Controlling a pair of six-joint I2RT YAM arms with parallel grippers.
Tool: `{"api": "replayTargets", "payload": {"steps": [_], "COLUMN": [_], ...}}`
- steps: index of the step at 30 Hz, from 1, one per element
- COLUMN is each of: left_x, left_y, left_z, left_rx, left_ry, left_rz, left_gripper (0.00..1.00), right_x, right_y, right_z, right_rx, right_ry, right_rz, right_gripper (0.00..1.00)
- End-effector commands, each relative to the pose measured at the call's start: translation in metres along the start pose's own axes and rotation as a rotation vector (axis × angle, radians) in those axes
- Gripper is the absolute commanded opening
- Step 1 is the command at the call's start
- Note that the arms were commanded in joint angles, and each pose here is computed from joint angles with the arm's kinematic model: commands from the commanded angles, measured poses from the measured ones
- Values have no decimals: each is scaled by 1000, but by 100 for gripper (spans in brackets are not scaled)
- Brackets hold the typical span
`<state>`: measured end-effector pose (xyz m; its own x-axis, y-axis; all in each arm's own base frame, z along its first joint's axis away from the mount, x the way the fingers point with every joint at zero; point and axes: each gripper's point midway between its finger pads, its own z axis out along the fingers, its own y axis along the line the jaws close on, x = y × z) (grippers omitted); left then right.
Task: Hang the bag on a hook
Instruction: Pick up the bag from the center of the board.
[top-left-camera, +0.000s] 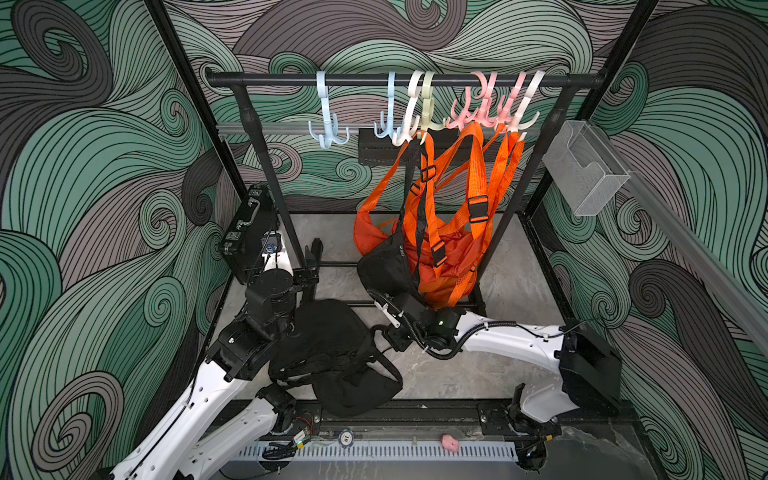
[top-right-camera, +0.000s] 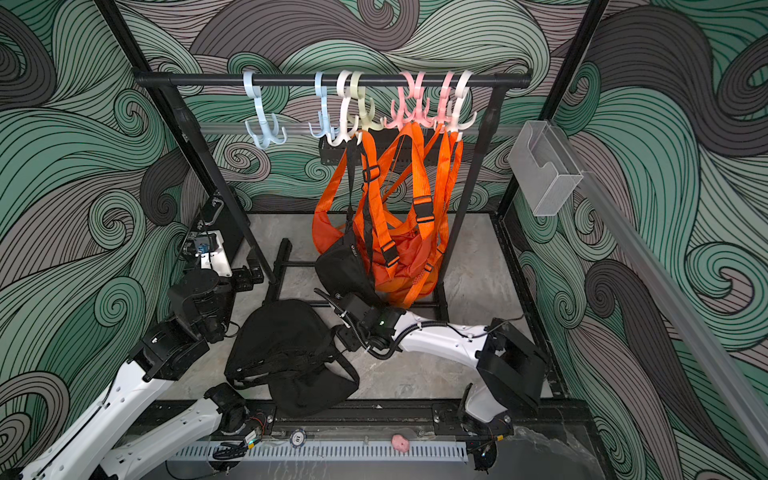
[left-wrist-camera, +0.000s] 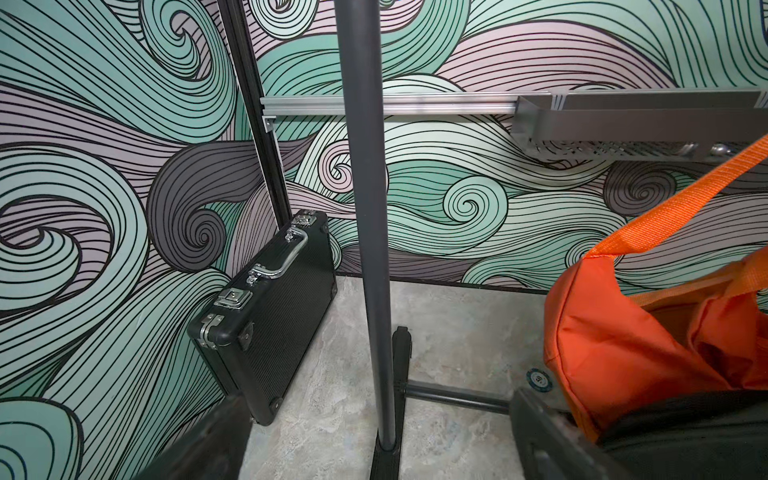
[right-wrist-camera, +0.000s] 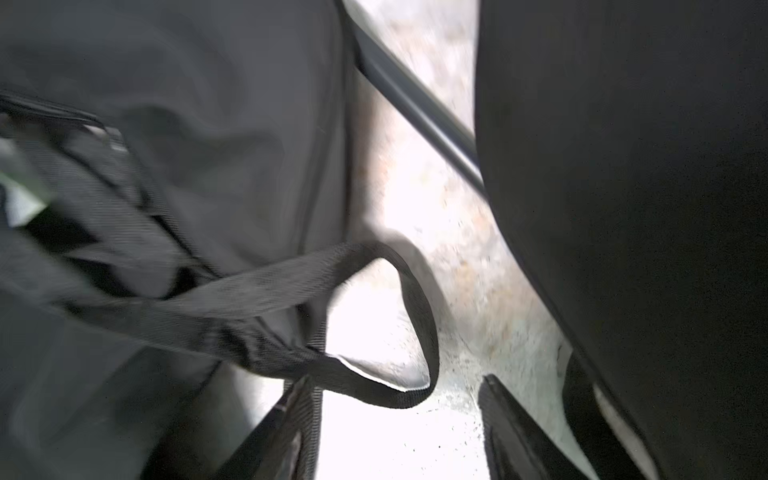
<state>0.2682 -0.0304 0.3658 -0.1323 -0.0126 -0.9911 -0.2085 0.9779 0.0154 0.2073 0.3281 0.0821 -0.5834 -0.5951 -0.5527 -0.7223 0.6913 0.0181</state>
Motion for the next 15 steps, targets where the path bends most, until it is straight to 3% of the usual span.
{"api": "replayTargets", "payload": {"steps": [1,6,9,15], "left_x": [-8,-7,-8,-7], "left_y": [6,4,3,1], "left_z": [-2,-1,-1,-1], "left_rx": [-14,-9,-3,4], "left_ry": [-31,-28,-29,-29], "left_rz": [-30,-24,-24,-17], "left_gripper": [98,98,98,97], "right_x": [10,32,47,45], "right_y": [-11,-16,-15,-15], "right_z": [16,34,46,48], "right_rx": [78,114,117,116], "right_ry": [35,95,155,139], "right_rz": [120,171,180,179], "right_gripper": [63,57,49,15]}}
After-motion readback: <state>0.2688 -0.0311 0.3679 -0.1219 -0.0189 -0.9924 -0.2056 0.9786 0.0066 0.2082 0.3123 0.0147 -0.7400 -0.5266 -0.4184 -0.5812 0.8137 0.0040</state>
